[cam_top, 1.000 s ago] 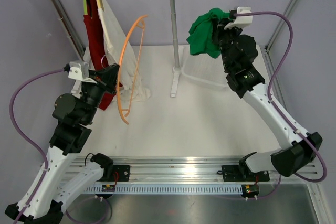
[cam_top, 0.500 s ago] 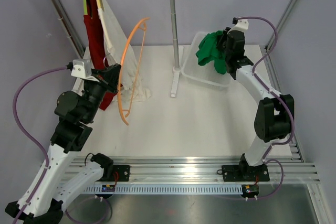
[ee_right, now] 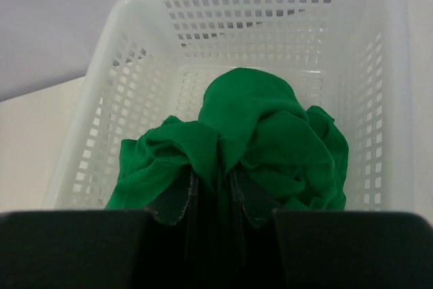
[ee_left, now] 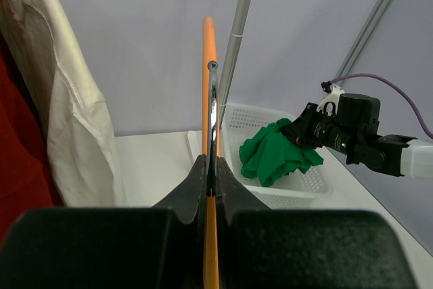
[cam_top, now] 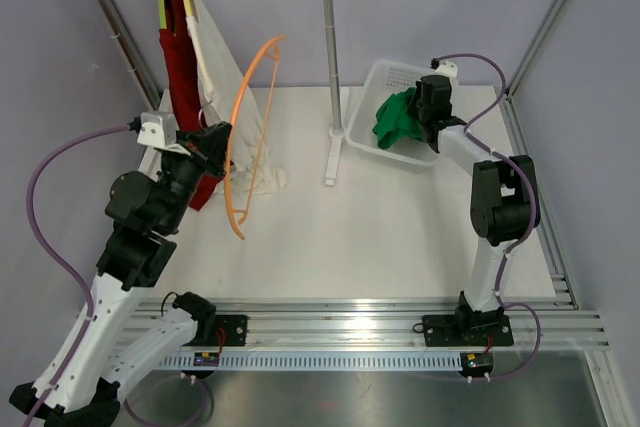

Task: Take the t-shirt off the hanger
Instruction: Place the tshirt into the basket

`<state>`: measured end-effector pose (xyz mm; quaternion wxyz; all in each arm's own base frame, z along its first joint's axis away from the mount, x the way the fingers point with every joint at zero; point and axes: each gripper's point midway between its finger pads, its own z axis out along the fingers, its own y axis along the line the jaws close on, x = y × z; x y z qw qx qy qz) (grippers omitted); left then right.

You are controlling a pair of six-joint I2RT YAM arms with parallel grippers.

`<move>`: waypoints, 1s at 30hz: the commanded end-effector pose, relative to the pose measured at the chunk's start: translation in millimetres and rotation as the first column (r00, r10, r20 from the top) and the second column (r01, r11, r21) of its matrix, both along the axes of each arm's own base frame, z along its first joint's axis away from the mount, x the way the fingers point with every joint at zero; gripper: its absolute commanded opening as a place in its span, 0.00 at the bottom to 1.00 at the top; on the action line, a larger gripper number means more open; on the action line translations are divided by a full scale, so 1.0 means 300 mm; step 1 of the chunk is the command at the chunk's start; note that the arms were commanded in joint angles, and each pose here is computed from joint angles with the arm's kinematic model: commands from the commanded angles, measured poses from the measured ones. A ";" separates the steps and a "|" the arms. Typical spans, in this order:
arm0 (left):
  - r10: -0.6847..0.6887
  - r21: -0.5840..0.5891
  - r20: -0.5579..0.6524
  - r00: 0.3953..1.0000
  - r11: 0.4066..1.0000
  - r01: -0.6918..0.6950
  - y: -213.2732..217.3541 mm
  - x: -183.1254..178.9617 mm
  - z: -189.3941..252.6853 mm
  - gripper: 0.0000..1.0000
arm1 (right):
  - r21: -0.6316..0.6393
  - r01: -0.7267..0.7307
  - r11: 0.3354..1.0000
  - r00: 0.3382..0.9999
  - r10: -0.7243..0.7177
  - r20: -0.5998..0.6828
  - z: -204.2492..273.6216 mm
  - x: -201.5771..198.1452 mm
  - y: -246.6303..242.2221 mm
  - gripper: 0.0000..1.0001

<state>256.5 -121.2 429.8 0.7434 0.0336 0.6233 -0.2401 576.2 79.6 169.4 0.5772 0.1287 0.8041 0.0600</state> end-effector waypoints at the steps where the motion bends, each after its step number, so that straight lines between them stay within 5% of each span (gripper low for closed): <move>1: -0.021 -0.040 0.093 0.995 0.999 0.025 0.001 -0.036 0.126 0.00 | 0.003 -0.007 1.000 0.999 0.006 0.033 0.040 0.025 0.001 0.07; 6: -0.018 -0.035 0.085 0.996 0.999 0.021 0.000 -0.029 0.119 0.00 | 0.000 -0.050 0.999 0.998 0.050 0.046 0.104 0.011 0.020 0.30; 7: -0.018 -0.033 0.085 0.996 0.999 0.020 0.000 -0.028 0.118 0.00 | -0.001 -0.052 0.999 0.997 0.052 0.053 0.120 0.006 0.019 0.48; 17: -0.022 -0.028 0.078 0.997 0.999 0.025 -0.003 -0.029 0.115 0.00 | 0.005 -0.077 0.997 0.986 0.075 0.150 0.335 -0.076 0.019 0.99; 30: -0.024 -0.012 0.050 0.998 1.000 0.025 -0.011 -0.013 0.100 0.00 | 0.051 -0.128 0.990 0.969 0.114 0.218 0.539 -0.249 0.092 1.00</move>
